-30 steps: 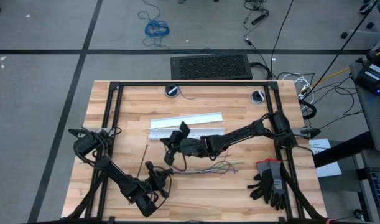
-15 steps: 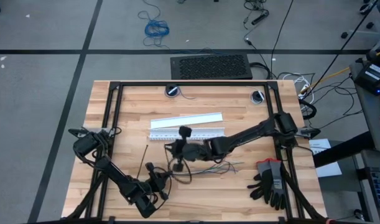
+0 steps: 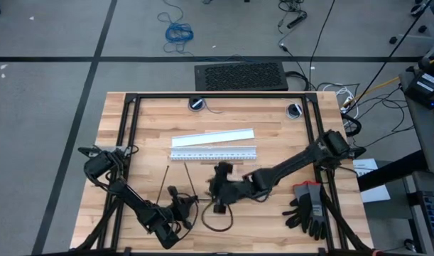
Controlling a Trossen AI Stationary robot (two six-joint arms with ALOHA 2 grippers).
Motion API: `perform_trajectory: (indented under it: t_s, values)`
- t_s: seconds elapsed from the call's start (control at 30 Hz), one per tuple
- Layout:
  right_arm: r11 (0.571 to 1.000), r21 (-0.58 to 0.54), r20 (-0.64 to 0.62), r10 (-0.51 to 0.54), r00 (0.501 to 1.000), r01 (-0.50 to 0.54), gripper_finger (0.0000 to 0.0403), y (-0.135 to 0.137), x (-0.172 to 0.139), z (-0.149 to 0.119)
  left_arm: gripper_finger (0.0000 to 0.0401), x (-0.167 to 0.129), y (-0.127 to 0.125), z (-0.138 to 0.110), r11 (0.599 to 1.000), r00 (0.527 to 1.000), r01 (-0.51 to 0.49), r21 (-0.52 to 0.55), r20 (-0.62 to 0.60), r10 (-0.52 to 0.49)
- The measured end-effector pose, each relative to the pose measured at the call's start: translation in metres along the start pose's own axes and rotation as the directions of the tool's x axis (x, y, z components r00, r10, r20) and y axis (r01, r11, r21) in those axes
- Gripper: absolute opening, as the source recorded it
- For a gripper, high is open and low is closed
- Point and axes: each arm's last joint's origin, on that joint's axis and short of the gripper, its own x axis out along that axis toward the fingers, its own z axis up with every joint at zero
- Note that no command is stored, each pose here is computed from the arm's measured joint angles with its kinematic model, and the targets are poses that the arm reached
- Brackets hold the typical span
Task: Ziptie cables
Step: Wrap the left black zip tie around the colored cable wires
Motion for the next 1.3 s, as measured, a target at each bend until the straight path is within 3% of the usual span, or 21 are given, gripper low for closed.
perform_trajectory:
  t_s: [0.1, 0.23, 0.37, 0.67, 0.97, 1.3]
  values:
    - [0.976, 0.114, 0.085, 0.177, 0.981, -0.186, 0.0160, 0.001, 0.017, -0.024, 0.0000, -0.001, -0.001, 0.000, 1.000, 1.000, 0.015, 0.025, -0.004, -0.015]
    - [0.943, 0.205, 0.172, 0.228, 0.958, -0.262, 0.0140, -0.016, 0.036, -0.055, 0.0000, -0.002, -0.003, 0.000, 0.998, 0.998, 0.054, 0.037, -0.020, -0.054]
    - [0.878, 0.258, 0.301, 0.324, 0.897, -0.404, 0.0136, -0.023, 0.044, -0.058, 0.0000, -0.002, -0.007, 0.003, 0.991, 0.993, 0.117, 0.071, -0.027, -0.116]
    - [0.864, 0.249, 0.264, 0.374, 0.889, -0.437, 0.0134, -0.009, 0.072, -0.054, 0.0000, -0.001, -0.007, 0.004, 0.988, 0.991, 0.135, 0.078, -0.035, -0.133]
    - [0.886, 0.220, 0.214, 0.365, 0.906, -0.409, 0.0095, -0.010, 0.071, -0.054, 0.0000, -0.001, -0.007, 0.004, 0.988, 0.990, 0.136, 0.076, -0.035, -0.133]
    - [0.883, 0.209, 0.195, 0.384, 0.903, -0.420, 0.0088, -0.011, 0.071, -0.055, 0.0000, -0.006, -0.009, 0.003, 0.986, 0.988, 0.150, 0.077, -0.030, -0.148]
